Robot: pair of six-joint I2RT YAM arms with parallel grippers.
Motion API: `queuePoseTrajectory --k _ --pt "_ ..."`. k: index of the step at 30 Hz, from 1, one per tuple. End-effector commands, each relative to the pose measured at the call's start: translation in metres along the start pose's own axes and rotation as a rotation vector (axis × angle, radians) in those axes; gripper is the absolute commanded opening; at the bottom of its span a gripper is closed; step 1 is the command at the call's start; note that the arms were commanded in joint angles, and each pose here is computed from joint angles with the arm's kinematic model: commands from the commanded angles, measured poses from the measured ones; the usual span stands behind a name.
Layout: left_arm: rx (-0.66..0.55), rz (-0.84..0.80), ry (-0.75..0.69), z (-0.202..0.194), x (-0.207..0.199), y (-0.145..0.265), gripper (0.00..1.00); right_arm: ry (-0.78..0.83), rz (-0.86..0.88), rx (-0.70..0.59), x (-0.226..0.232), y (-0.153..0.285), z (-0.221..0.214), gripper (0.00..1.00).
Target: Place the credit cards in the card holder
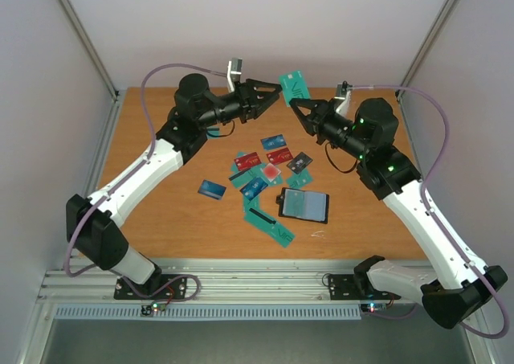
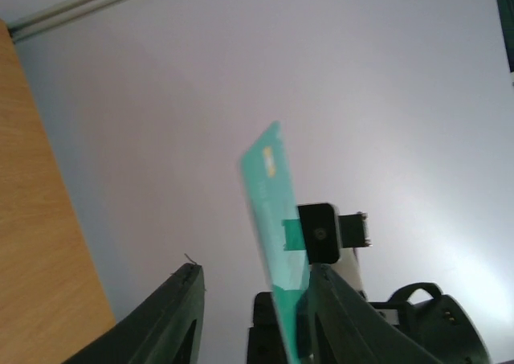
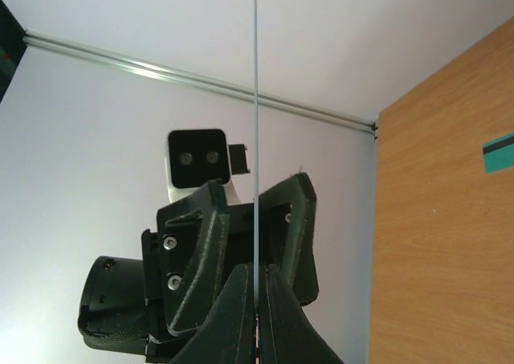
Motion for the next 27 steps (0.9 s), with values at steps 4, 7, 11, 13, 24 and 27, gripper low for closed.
queuePoseTrajectory --k 4,7,11,13,24,27 --pt "-0.004 -0.138 -0.038 0.006 -0.02 -0.003 0.28 -0.011 0.041 0.016 0.002 -0.004 0.0 0.01" --pt "-0.002 -0.134 -0.034 0.007 -0.019 -0.004 0.23 -0.019 0.045 0.021 0.0 -0.007 0.0 0.01" --pt "0.002 -0.125 -0.022 0.007 -0.015 -0.006 0.18 -0.022 0.047 0.039 -0.001 -0.01 -0.001 0.01" --pt "0.0 -0.126 -0.021 0.007 -0.015 -0.006 0.16 -0.022 0.044 0.043 -0.002 -0.01 -0.002 0.01" --pt "0.026 -0.096 0.009 0.002 -0.002 -0.009 0.0 0.042 -0.065 0.067 -0.013 -0.004 -0.001 0.31" --pt "0.12 -0.006 0.031 -0.014 0.021 -0.011 0.0 0.05 -0.238 0.067 -0.041 0.014 0.014 0.53"
Point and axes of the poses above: each gripper's point midway between its finger pads, its own y axis back along the fingers, its own x axis along the line the jaws close on, z = x × y, the point moved 5 cm from there along y, back along the fingers, and after that the axes turned 8 degrees about -y, right-handed, at the moved point
